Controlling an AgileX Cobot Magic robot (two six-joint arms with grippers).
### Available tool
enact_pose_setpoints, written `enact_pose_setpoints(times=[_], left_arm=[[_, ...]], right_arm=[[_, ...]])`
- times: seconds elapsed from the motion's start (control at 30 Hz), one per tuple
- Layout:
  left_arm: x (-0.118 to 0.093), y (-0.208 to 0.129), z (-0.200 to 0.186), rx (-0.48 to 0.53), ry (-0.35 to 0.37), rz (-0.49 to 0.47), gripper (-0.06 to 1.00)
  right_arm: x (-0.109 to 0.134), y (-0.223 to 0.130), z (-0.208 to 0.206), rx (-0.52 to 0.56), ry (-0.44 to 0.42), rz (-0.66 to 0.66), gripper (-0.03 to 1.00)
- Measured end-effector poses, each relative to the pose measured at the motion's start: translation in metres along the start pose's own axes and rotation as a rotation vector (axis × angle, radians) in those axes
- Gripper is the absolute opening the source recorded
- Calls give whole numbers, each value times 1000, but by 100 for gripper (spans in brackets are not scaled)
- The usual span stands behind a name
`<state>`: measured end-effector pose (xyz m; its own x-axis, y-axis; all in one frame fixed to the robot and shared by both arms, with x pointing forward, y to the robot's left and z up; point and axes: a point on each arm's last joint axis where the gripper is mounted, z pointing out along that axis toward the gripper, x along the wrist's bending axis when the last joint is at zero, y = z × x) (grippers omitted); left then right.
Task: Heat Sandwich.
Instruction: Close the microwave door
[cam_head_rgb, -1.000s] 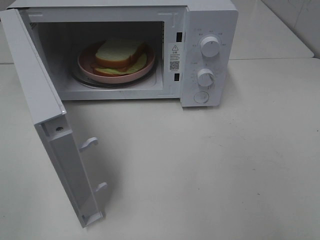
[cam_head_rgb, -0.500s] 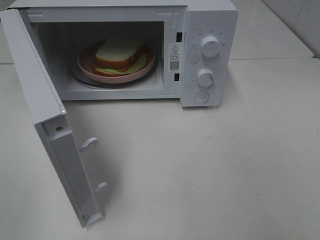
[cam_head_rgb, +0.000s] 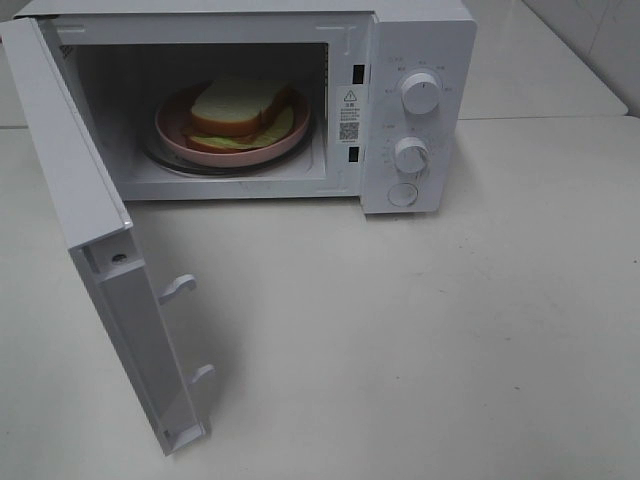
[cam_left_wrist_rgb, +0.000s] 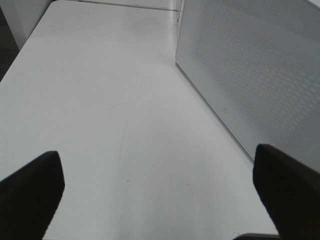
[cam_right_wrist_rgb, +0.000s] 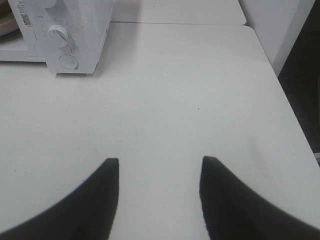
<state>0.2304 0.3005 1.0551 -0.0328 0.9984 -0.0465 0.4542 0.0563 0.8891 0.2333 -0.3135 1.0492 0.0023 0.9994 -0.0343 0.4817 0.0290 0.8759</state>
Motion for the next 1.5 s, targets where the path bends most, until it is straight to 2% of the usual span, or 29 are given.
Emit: enact_pose_setpoints(times=[1.5], left_arm=[[0, 0, 0, 0, 1, 14, 96]], right_arm=[[0, 0, 0, 0, 0, 0, 51]])
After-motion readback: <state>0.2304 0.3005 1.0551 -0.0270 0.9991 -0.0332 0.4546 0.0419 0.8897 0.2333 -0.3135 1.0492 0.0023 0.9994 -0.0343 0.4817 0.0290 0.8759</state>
